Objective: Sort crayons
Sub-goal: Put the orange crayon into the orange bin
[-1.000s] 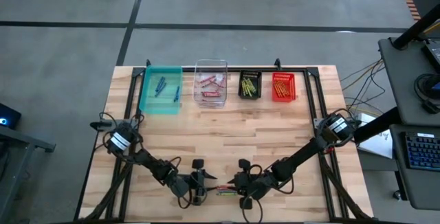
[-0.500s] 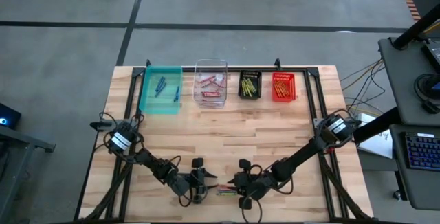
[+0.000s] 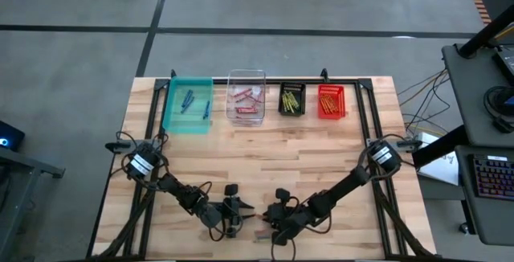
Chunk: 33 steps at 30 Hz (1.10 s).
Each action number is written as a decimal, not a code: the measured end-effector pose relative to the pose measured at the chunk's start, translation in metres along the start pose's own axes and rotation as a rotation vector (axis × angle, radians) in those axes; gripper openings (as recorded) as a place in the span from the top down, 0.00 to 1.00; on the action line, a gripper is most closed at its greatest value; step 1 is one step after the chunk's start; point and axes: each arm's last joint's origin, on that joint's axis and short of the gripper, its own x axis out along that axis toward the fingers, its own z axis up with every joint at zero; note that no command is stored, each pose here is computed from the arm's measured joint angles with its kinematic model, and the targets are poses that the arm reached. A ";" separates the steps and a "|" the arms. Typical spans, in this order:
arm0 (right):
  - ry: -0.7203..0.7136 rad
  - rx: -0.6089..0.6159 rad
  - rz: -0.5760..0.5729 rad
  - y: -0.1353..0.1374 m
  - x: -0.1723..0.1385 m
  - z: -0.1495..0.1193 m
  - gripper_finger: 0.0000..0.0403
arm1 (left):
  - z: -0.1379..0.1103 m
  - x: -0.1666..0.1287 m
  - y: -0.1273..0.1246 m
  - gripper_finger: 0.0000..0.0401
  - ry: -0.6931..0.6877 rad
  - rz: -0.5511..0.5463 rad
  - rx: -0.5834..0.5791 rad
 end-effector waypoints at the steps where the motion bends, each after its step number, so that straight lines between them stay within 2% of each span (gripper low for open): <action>1: 0.011 0.004 -0.006 -0.001 0.000 0.000 0.80 | 0.000 0.000 0.000 0.74 0.000 0.000 -0.003; 9: 0.036 -0.009 -0.031 -0.006 0.001 0.000 0.82 | 0.000 0.000 0.000 0.74 -0.004 -0.001 -0.006; 16: 0.041 -0.046 -0.045 -0.013 0.004 0.002 0.96 | 0.000 0.000 0.000 0.74 -0.004 -0.001 -0.016; 28: 0.029 -0.081 -0.068 -0.016 -0.004 0.011 0.97 | 0.004 -0.002 0.001 0.74 -0.009 0.002 -0.011; 33: 0.046 -0.063 -0.116 -0.028 -0.017 0.026 0.97 | 0.012 -0.020 0.011 0.74 -0.026 0.022 0.013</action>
